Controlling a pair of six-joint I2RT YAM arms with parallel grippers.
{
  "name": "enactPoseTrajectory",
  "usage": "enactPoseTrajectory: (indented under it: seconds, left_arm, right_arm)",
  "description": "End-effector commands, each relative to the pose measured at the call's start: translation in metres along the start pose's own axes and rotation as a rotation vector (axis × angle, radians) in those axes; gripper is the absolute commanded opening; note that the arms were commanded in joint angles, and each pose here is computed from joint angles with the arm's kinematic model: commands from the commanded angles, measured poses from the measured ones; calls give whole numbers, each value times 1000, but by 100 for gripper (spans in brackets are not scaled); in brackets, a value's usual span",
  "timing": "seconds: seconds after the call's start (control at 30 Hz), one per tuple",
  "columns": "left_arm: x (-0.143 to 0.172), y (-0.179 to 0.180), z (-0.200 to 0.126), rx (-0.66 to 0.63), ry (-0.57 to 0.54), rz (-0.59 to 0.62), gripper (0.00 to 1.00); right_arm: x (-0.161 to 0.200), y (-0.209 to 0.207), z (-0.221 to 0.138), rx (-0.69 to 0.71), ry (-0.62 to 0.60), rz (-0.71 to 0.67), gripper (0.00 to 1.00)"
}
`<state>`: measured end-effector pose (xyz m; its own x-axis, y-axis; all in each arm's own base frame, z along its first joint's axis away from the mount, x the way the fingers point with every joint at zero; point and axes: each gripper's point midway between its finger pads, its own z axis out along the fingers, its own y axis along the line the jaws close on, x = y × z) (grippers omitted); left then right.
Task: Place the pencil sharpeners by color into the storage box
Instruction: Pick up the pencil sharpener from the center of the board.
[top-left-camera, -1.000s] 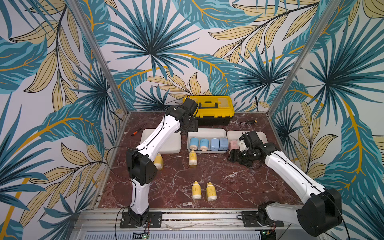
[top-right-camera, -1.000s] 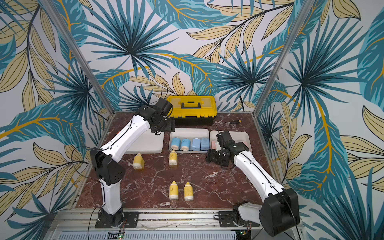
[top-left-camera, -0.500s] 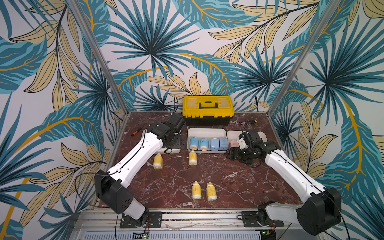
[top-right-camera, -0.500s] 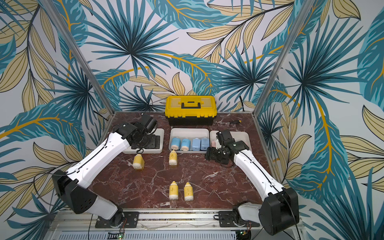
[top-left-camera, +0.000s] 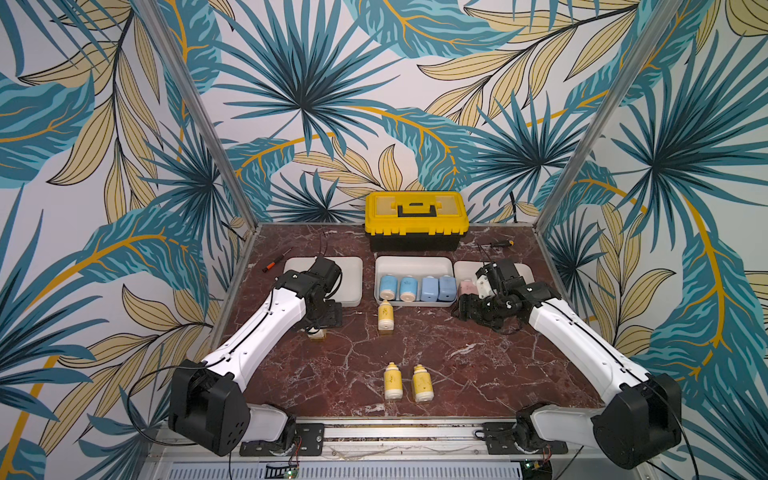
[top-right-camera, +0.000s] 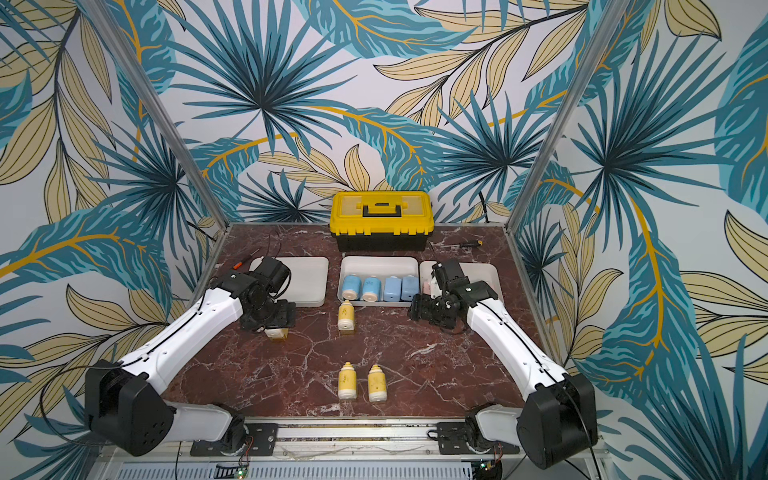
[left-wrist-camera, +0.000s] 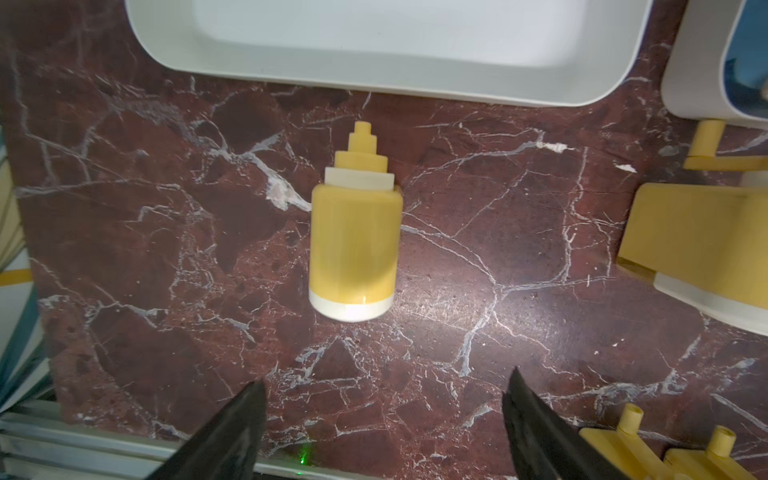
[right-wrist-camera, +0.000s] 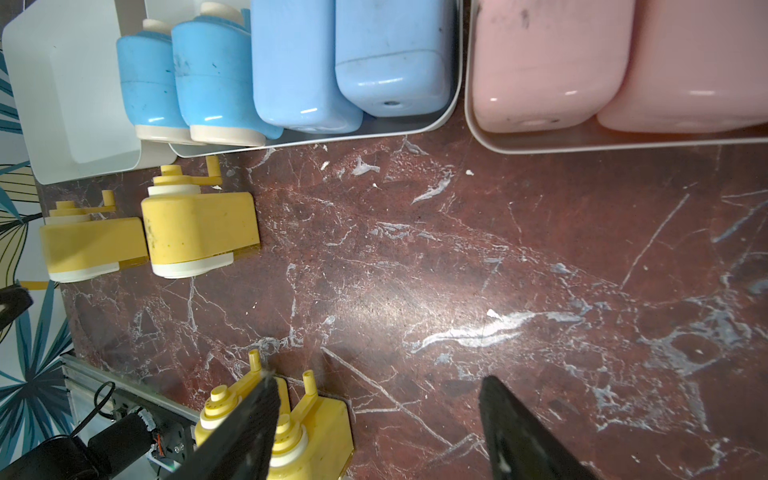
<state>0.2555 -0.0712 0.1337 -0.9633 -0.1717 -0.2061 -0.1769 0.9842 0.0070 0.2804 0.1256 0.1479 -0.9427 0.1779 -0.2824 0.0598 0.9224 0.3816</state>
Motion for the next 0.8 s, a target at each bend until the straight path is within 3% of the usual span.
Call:
enactPoseTrajectory:
  seconds: [0.0, 0.43, 0.77]
  left_arm:
    - [-12, -15, 7, 111, -8, 21, 90]
    - [-38, -1, 34, 166, 58, -21, 85]
    - [-39, -1, 46, 166, 102, -11, 77]
  right_arm:
    - [-3, 2, 0, -4, 7, 7, 77]
    - [-1, -1, 5, 16, 28, 18, 77]
    - [-2, -3, 10, 24, 41, 26, 77]
